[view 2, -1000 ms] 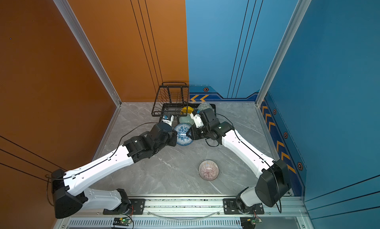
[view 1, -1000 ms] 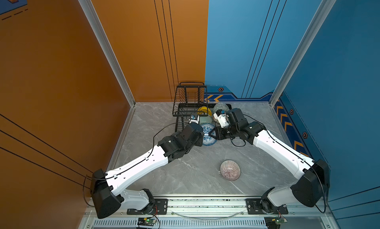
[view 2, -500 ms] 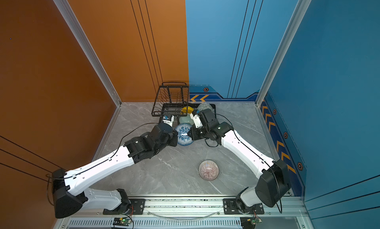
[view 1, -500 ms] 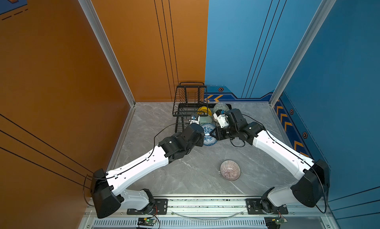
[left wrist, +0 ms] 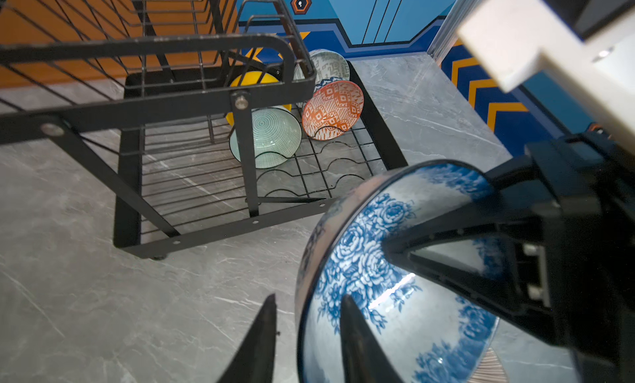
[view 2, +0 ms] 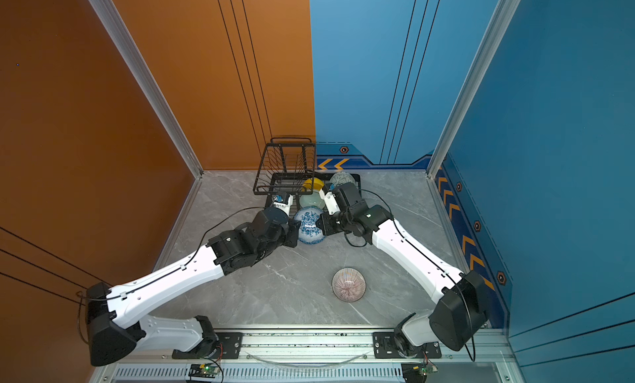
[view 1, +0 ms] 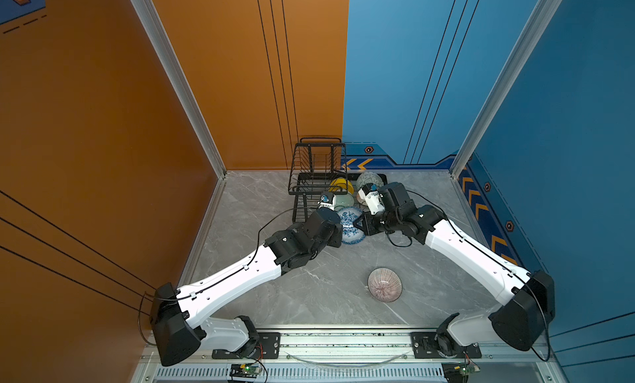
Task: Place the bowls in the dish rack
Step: 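Grasp the blue floral bowl's rim with the right gripper beside the left gripper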
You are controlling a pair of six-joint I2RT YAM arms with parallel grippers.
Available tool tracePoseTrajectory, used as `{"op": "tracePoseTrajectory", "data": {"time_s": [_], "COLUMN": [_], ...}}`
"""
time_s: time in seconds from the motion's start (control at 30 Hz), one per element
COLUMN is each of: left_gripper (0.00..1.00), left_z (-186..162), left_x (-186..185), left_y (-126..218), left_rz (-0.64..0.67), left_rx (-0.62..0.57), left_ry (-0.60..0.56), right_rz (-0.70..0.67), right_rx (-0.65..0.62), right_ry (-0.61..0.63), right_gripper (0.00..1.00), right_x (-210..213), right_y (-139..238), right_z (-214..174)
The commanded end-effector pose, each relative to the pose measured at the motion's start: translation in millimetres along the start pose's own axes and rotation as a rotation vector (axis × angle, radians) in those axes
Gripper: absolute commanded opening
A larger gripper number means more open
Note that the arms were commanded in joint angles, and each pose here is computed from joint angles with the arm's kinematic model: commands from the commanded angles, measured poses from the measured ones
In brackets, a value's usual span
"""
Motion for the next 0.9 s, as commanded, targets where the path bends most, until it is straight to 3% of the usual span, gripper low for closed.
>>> {"op": "tracePoseTrajectory", "data": {"time_s": [0.0,0.23,0.3,0.87], "left_gripper": [0.51,0.91,0.98,0.98], "left_z": [-4.0,-4.4,-4.8,-11.0], "left_x": [0.9,7.9,10.2,24.4], "left_y": [6.7,11.0,11.7,12.7], "left_rz": [-0.030,-0.022,-0.017,0.017], "left_rx": [0.019,0.028,0.034,0.094], "left_ry": [-0.008,-0.015,-0.017,-0.037], "right_rz": [-0.027,-0.048,-0.057,-0.190], "right_rx": [-0.051,-0.038,-0.035,-0.006], "right_ry": [0.033,0.041,0.049,0.171], "right_gripper": [0.00,0.00,0.00,0.00], "right_x": [-4.0,-10.9,-12.5,-43.1], "right_y": [13.5,10.1,9.2,5.7], "right_z": [7.1,3.9,2.8,-1.2]}}
Point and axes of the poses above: each gripper's point midway between its finger pads, its own y axis back along the fingers, its own x axis along the line the jaws close on, z = x × y, the point moved 5 cm from there along y, back along the fingers, and after that the axes turned 9 degrees about y, right-handed, at the moved point
